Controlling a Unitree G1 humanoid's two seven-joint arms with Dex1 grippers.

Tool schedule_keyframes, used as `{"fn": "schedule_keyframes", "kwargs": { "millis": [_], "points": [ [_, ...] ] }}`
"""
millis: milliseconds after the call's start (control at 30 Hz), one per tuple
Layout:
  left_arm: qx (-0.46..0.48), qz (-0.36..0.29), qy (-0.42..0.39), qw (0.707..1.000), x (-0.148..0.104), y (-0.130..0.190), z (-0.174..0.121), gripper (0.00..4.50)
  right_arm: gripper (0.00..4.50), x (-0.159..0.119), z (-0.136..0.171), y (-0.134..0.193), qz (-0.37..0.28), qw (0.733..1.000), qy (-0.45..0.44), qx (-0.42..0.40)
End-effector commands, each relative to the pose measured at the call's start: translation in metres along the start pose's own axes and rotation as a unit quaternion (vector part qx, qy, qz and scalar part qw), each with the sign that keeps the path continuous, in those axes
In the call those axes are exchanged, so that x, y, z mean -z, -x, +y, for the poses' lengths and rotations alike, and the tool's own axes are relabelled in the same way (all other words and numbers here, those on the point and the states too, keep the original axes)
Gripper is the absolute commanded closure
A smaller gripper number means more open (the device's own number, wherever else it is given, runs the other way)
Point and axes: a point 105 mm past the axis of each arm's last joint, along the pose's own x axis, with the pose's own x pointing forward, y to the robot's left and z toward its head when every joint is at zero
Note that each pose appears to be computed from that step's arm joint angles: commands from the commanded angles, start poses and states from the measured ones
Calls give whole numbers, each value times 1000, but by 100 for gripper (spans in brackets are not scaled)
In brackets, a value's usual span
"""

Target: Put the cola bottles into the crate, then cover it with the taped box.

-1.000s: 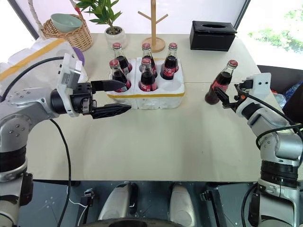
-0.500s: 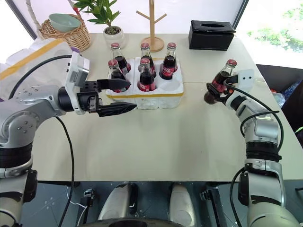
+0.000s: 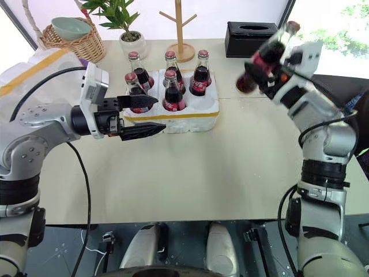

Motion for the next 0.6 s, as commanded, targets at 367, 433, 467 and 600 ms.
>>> {"fn": "schedule_keyframes", "kwargs": {
  "millis": [367,433,467,600],
  "points": [
    [-39,-21,-37,998,-11,5,9,0,171,39,75,-33,42,995,2,-95],
    [-40,-17,-37,998,-8,5,8,0,171,57,77,-35,68,993,18,-90],
    [-41,-16,-38,998,-8,5,8,0,171,62,75,-36,75,993,26,-82],
    [-41,-16,-41,998,-9,6,6,0,171,87,67,-38,118,989,54,-69]
  ]
}}
